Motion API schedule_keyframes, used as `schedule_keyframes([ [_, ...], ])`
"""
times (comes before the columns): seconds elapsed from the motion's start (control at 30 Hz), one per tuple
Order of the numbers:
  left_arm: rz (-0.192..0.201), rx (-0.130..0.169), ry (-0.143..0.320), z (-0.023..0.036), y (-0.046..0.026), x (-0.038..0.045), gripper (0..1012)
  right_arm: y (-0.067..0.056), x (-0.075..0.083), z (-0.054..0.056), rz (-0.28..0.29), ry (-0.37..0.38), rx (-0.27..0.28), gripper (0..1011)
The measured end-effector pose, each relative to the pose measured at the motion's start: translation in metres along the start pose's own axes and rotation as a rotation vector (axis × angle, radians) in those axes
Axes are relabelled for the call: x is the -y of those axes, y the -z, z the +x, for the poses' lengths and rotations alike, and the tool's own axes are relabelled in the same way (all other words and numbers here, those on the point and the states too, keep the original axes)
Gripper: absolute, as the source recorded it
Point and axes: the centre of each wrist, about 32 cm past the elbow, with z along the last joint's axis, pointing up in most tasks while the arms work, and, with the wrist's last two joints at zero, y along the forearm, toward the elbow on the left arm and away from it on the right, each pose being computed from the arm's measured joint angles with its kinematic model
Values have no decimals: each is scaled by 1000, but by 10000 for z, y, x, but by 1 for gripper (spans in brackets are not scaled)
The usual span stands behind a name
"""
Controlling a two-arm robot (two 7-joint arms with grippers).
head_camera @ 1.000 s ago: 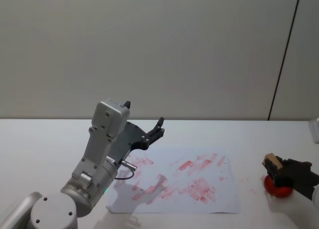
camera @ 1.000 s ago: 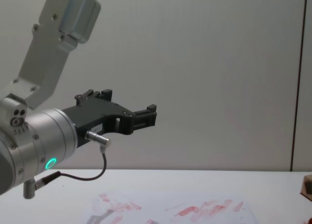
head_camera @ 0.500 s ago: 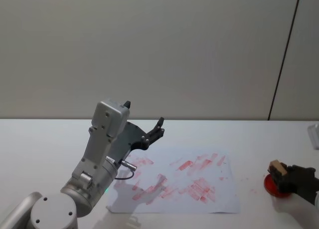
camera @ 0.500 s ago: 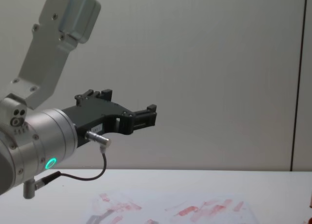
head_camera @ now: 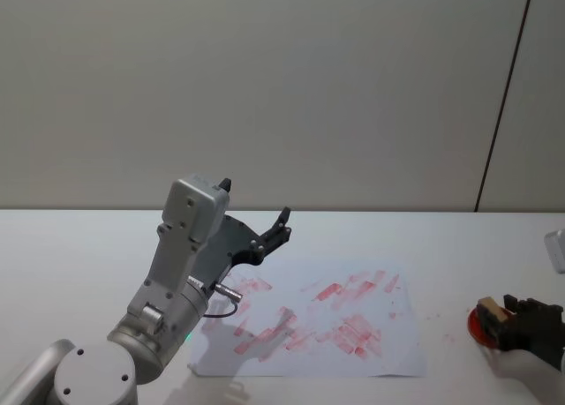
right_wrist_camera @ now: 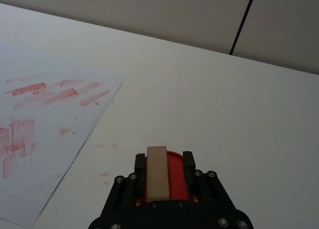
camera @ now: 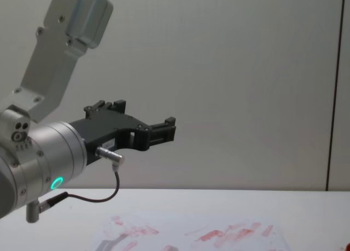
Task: Use the one hand to pick up the stamp and affix it onto the A4 paper.
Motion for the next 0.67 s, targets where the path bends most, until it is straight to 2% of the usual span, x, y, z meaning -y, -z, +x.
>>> schedule_keyframes([
  [0.1, 0, 0, 0, 0, 0, 0, 1002, 6, 0, 2, -2, 1, 1, 498],
  [0.13, 0, 0, 0, 0, 0, 0, 1003, 8, -1, 2, -3, 1, 1, 559],
  [0.23, 0, 0, 0, 0, 0, 0, 1003, 13, -1, 3, -5, 2, 2, 652],
  [0.33, 0, 0, 0, 0, 0, 0, 1003, 17, -1, 5, -7, 3, 3, 709],
  [0.37, 0, 0, 0, 0, 0, 0, 1003, 18, -1, 5, -7, 3, 3, 775],
  [0.43, 0, 0, 0, 0, 0, 0, 1002, 19, -1, 6, -8, 3, 3, 812],
  [0.47, 0, 0, 0, 0, 0, 0, 1003, 21, -1, 6, -8, 4, 4, 865],
  [0.67, 0, 0, 0, 0, 0, 0, 1002, 24, -1, 8, -9, 4, 4, 994],
])
